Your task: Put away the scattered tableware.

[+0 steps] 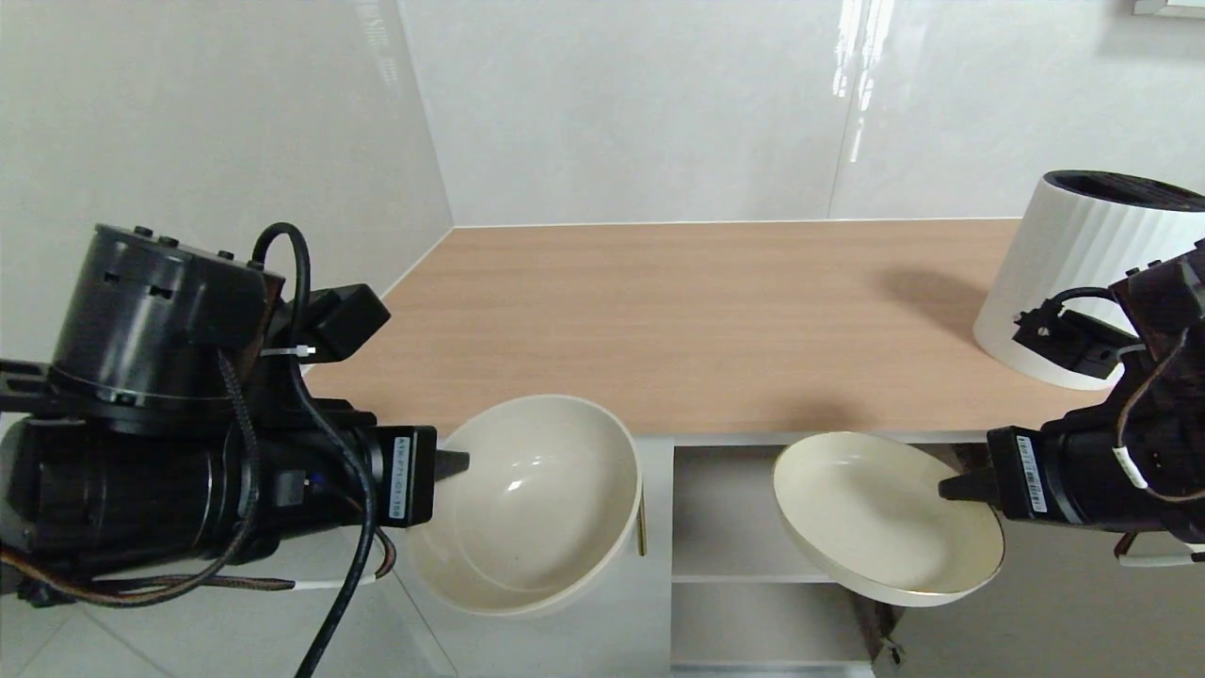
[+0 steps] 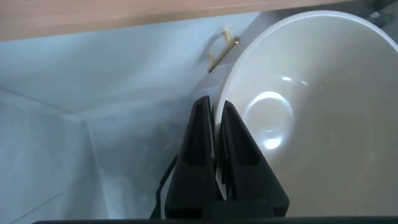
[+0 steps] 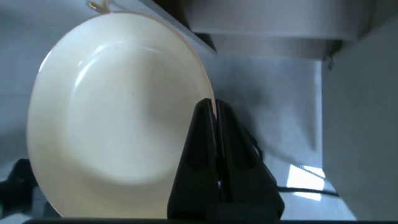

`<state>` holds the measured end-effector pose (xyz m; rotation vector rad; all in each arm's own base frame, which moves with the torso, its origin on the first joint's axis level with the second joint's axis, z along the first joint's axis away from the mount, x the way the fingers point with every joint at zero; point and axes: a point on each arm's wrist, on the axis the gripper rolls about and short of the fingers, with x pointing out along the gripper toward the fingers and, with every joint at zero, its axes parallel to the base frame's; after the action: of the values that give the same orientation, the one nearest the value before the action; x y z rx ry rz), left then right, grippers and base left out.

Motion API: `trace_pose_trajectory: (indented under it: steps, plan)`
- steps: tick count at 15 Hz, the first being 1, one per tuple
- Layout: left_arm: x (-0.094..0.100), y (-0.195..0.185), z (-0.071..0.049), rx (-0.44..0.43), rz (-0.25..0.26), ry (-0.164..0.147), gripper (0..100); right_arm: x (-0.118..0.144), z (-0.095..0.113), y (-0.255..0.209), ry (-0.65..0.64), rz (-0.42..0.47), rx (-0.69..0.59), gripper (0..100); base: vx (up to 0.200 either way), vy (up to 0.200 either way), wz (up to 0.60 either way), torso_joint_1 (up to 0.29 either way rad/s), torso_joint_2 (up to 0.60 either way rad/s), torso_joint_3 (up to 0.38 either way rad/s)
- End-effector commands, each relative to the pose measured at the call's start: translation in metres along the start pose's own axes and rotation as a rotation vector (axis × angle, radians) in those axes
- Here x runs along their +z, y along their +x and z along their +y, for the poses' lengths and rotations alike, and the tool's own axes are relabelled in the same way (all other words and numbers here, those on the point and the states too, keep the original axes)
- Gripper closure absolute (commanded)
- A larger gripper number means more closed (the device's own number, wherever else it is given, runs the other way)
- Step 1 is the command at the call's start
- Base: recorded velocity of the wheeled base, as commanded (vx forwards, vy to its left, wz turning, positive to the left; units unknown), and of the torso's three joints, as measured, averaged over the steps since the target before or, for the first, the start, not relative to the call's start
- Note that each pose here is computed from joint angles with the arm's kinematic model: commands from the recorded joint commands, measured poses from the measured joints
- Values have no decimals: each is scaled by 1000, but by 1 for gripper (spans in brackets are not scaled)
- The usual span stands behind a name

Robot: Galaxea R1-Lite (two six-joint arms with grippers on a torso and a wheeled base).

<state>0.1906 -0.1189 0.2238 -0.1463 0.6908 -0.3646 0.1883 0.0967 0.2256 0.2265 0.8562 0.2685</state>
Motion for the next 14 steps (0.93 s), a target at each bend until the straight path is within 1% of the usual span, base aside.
trace_pose_trajectory:
  steps: [1,4,6,10,14]
  plan:
    - [-6,6,0,3,26,7,100,-2,-1,3,-2,8,-17,100,-200,0,0,22,2,-12]
    - [-6,6,-1,2,26,8,100,-5,-3,16,-4,49,-53,100,-200,0,0,-7,-4,9]
    - [-6,6,-1,2,28,8,100,-5,-3,20,-4,60,-58,100,-200,0,0,7,2,5]
    - [-8,8,0,7,39,15,100,-5,-3,22,-3,61,-59,100,0,0,0,0,0,0]
    - [-8,10,0,9,40,15,100,-5,-4,34,-2,-6,-37,100,0,0,0,0,0,0]
